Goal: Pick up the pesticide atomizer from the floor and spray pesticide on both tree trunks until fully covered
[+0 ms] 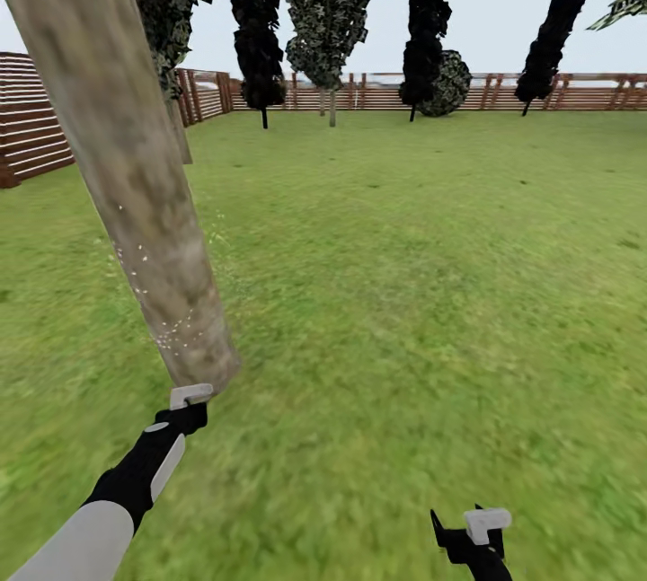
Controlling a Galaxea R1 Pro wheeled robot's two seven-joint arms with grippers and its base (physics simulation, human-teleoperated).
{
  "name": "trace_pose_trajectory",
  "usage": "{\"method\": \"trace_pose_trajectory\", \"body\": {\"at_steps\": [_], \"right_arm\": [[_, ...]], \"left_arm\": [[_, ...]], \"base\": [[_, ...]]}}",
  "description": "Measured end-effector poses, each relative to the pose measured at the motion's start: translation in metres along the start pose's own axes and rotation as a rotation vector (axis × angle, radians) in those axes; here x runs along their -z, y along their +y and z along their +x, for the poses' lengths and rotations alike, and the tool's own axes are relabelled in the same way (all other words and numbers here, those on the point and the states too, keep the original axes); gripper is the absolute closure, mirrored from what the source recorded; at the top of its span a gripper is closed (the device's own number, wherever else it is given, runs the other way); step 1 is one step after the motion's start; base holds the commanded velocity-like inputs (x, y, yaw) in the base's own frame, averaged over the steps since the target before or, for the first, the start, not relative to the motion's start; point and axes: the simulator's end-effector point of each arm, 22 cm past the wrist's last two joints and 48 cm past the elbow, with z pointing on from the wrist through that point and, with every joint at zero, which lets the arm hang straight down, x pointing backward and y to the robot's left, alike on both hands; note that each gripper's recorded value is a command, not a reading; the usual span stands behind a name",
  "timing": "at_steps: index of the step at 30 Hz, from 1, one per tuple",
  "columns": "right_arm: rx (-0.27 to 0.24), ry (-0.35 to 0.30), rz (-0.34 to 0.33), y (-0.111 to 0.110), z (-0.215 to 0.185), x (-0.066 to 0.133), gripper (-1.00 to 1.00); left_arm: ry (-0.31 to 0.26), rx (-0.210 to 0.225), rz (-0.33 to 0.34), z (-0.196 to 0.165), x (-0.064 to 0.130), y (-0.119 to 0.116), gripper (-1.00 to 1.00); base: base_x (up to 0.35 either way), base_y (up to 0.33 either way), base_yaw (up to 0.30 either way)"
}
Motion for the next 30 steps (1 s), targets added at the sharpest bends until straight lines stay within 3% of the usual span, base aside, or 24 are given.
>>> {"method": "trace_pose_trajectory", "body": {"at_steps": [9,21,30], "right_arm": [[0.0,0.0,0.0,0.0,0.0,0.0,-1.0],[0.0,0.0,0.0,0.0,0.0001,0.0,-1.0],[0.0,0.0,0.0,0.0,0.0002,0.0001,-1.0]], "left_arm": [[-0.002,0.001,-0.002,-0.0008,0.0001,0.0006,1.0],[0.0,0.001,-0.003,0.0,0.0,0.0008,1.0],[-0.001,0.001,-0.002,-0.0004,0.0,0.0007,1.0]], "base": [[0.111,-0.263,0.274],[0.111,-0.263,0.023],[0.111,-0.263,0.242]]}}
